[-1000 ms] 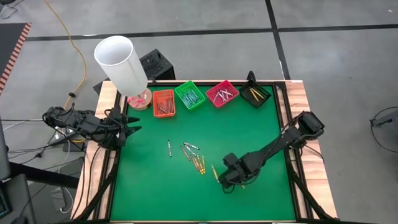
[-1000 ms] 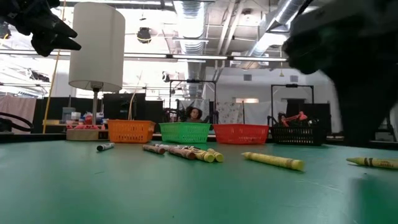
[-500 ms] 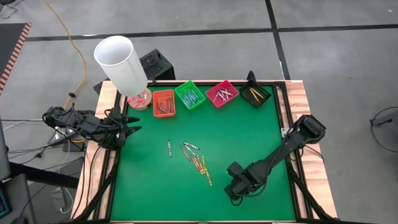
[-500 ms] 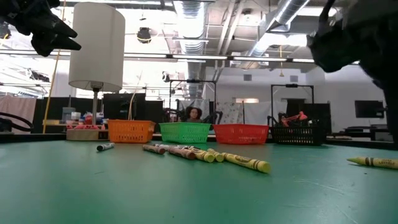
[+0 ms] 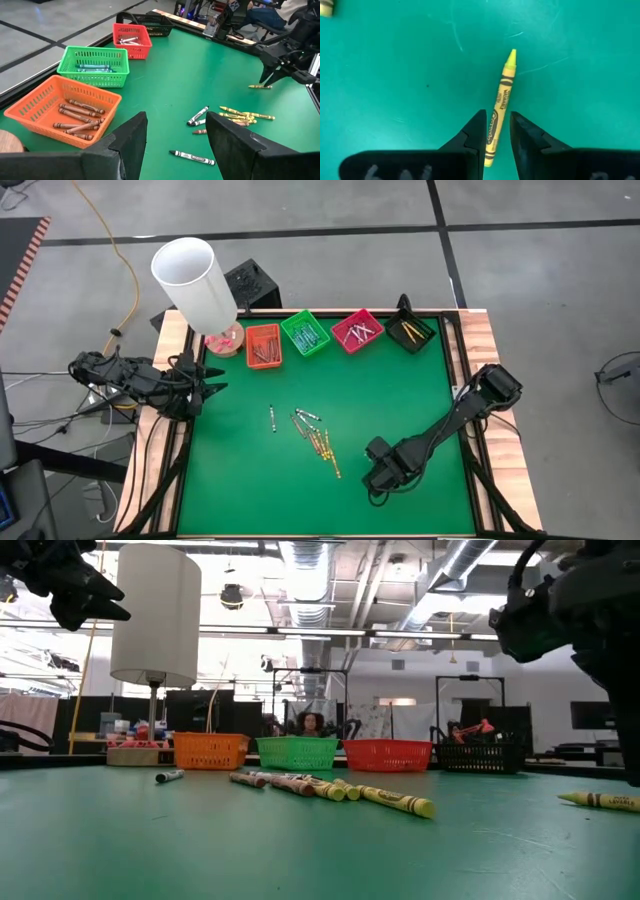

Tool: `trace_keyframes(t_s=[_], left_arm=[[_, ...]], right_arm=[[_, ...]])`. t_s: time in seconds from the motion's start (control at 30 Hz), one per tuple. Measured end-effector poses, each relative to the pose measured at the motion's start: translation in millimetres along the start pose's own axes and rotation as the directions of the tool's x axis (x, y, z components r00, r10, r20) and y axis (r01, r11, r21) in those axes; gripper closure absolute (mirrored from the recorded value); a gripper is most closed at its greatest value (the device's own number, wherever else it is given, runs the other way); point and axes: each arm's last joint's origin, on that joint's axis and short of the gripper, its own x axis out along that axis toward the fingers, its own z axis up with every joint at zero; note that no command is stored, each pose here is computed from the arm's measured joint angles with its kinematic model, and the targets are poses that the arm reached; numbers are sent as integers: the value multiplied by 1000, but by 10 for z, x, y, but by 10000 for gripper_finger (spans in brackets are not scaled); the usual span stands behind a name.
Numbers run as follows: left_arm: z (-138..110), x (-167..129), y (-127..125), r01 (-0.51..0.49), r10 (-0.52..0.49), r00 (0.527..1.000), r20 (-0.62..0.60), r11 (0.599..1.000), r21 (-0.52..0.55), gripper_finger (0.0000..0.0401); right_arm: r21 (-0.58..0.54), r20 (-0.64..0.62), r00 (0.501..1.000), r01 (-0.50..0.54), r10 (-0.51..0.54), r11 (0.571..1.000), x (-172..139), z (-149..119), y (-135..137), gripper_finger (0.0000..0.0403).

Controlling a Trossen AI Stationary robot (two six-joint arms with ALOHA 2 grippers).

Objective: Sort crayons
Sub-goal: Put the yellow/green crayon into the black bin

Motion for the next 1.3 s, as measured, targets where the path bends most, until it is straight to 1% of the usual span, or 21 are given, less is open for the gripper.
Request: trace_keyframes(t_s=[0.23, 0.43, 0.57, 0.67, 0.8, 1.0, 1.3], left_arm=[[-1, 0, 0, 0, 0, 1000, -1, 1000, 0, 209], [-1, 0, 0, 0, 0, 1000, -1, 1000, 0, 209], [0, 0, 0, 0, 0, 1000, 0, 1000, 0, 209], [0, 0, 0, 0, 0, 1000, 0, 1000, 0, 209], [0, 0, 0, 0, 0, 1000, 0, 1000, 0, 209], [-1, 0, 0, 0, 0, 1000, -1, 1000, 0, 209], [-1, 0, 0, 0, 0, 1000, -1, 1000, 0, 209]], right_arm=[[-17, -16, 999, 40, -41, 999, 115, -29, -106, 313], [-20, -20, 999, 41, -41, 999, 124, -31, -113, 313], [-61, -22, 999, 37, -38, 997, 124, -35, -110, 320], [-70, -22, 999, 37, -39, 997, 126, -35, -112, 325], [-68, -22, 999, 38, -39, 997, 126, -29, -113, 344], [-68, -21, 999, 36, -38, 997, 123, -29, -112, 395], [-41, -9, 1000, 21, -22, 999, 128, 31, -101, 400]])
